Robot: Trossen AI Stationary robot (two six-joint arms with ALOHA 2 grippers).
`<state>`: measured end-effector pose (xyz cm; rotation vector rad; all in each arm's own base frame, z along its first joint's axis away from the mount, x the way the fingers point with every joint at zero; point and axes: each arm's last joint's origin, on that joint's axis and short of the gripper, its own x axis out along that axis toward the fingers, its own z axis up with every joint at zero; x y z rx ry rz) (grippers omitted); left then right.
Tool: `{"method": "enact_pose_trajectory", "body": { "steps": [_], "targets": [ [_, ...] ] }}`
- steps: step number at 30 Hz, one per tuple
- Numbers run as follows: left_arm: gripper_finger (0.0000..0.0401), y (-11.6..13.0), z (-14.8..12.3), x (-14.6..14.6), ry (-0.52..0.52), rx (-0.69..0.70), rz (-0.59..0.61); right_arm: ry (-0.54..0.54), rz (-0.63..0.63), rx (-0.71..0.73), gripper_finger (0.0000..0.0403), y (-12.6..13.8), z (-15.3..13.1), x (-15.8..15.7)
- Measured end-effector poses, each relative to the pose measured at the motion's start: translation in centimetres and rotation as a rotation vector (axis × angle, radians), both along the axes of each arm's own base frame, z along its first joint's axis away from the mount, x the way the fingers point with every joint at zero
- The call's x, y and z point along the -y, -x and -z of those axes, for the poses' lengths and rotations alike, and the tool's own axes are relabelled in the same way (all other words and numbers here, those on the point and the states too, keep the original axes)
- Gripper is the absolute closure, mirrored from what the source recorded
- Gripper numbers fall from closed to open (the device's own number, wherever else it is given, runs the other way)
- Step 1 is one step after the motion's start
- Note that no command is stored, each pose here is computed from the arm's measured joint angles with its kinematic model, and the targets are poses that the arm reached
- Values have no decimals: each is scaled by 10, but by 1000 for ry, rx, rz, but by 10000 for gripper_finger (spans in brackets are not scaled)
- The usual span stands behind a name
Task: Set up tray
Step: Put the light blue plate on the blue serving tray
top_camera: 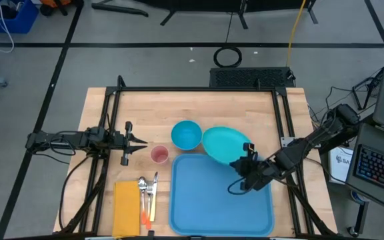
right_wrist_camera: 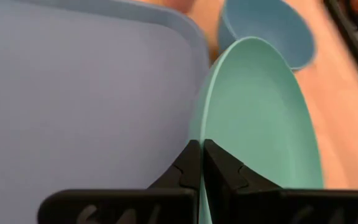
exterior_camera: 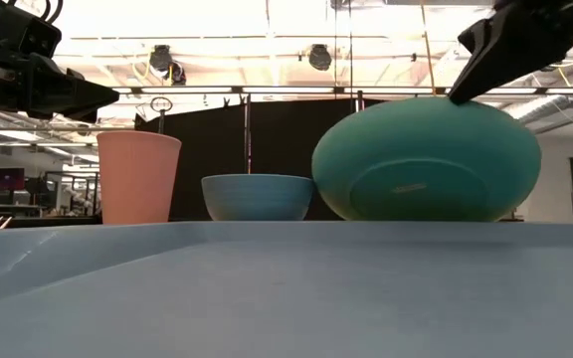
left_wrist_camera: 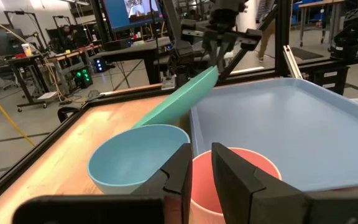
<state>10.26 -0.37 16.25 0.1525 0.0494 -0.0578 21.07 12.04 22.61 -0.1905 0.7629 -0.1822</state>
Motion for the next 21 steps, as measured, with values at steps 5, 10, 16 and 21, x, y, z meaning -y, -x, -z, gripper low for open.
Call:
{"method": "enact_pose_trajectory", "body": {
  "steps": [5, 10, 16, 21],
  "targets": [
    [334, 0, 0, 0, 0, 0, 0, -100, -70, 26, 402, -2, -3, -9],
    [334, 0, 0, 0, 0, 0, 0, -223, -95, 28, 402, -4, -3, -17],
    [334, 0, 0, 0, 0, 0, 0, -340, -97, -55, 402, -13, 18, -31],
    [334, 0, 0, 0, 0, 0, 0, -403, -133, -74, 402, -24, 35, -45]
  ]
}}
